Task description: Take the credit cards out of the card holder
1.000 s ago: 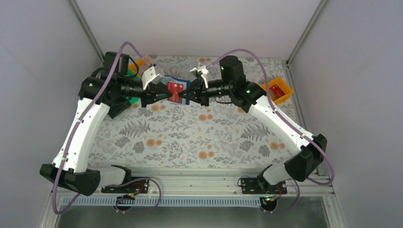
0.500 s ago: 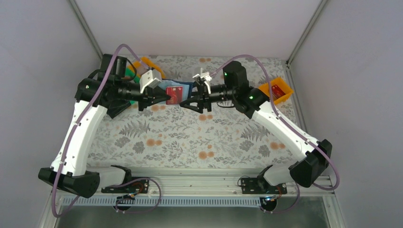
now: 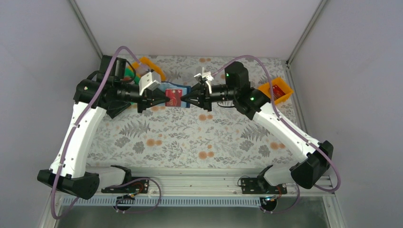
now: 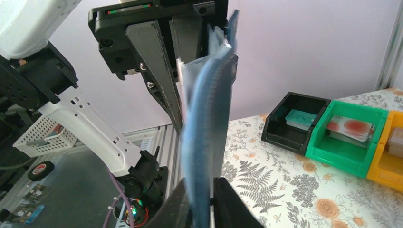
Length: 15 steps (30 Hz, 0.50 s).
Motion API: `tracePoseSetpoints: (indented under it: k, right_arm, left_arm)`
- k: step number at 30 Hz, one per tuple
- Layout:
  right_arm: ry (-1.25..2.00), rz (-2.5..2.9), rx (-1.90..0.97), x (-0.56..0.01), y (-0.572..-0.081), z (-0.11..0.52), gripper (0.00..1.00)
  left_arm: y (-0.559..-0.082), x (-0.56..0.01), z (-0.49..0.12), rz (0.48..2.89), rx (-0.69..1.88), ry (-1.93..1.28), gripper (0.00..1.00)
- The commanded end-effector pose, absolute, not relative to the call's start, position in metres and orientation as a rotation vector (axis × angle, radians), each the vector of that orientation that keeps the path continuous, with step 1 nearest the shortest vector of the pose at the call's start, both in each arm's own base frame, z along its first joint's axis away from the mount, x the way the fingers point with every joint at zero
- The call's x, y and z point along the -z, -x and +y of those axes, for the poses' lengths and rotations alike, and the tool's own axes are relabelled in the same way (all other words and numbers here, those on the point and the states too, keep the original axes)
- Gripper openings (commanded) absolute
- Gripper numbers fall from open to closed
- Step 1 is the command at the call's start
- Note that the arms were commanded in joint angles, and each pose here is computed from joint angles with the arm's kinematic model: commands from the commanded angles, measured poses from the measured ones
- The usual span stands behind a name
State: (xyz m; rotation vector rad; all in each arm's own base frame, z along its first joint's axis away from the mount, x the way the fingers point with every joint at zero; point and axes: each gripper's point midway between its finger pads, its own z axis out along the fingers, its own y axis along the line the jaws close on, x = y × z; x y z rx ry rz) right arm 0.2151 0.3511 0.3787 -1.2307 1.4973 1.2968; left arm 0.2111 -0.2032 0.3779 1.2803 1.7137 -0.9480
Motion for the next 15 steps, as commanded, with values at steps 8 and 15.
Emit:
tracePoseSetpoints:
  k: [8,15]
  right_arm:
    - [1.263,1.459,-1.327,-0.3832,-0.2107,0.3536,0.18]
    - [1.296,1.421,-1.343,-0.3882,-0.2042,0.3527,0.04]
  left_arm:
    - [-0.2052,-0.3862,-0.2009,1.655,0.914,-1.308,0.02]
    - [-0.2019,-0.3883,-0.1996,1.649,0.899,-1.326,0.03]
